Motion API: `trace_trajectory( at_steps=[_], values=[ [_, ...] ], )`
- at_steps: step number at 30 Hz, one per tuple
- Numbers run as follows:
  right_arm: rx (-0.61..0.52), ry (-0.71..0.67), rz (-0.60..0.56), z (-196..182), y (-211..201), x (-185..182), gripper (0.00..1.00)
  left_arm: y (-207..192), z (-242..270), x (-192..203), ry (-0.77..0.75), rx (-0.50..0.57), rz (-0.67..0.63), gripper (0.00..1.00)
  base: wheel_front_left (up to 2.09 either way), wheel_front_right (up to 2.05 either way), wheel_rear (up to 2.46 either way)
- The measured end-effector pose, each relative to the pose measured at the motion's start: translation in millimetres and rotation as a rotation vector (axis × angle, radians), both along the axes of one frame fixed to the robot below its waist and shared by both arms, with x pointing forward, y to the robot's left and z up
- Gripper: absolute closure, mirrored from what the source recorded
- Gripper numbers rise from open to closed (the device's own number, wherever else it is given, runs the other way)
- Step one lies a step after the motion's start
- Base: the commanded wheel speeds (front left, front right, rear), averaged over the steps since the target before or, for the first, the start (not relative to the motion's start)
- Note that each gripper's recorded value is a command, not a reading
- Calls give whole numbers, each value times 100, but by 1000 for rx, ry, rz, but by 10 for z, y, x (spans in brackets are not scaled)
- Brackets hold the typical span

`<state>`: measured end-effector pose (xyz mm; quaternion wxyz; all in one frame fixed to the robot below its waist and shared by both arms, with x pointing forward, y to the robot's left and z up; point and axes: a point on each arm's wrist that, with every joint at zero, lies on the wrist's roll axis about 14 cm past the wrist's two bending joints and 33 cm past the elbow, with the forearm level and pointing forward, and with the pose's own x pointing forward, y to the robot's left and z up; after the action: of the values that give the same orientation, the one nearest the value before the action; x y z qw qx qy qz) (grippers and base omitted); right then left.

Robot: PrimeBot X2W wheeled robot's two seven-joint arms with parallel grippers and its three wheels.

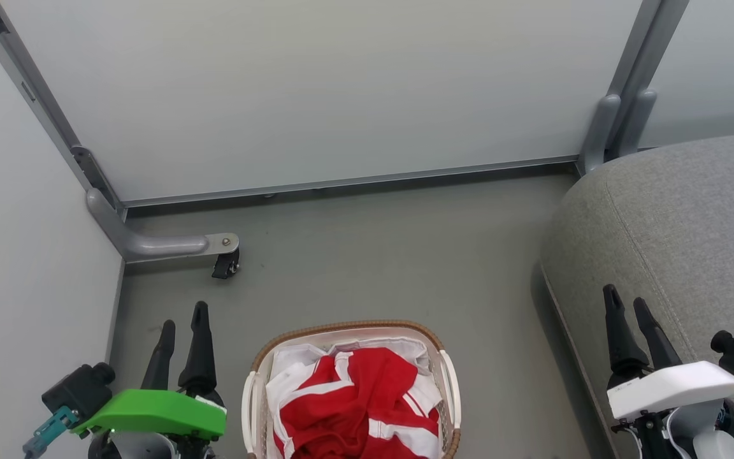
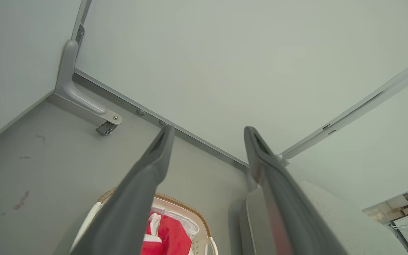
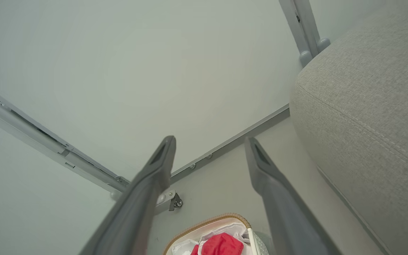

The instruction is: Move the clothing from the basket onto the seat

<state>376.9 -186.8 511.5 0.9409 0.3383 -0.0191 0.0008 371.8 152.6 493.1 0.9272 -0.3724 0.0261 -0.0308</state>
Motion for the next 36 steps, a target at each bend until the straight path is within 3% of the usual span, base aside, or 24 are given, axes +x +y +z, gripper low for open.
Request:
trace_trajectory(
  at_steps=[13,36],
  values=[
    [-190,-15,24,5,83,1,0,-30,-97,-45,1,181,-20,0,0,0,0],
    [-439,-58,67,29,226,-3,0,-90,-234,-124,-3,372,-56,0,0,0,0]
  ],
)
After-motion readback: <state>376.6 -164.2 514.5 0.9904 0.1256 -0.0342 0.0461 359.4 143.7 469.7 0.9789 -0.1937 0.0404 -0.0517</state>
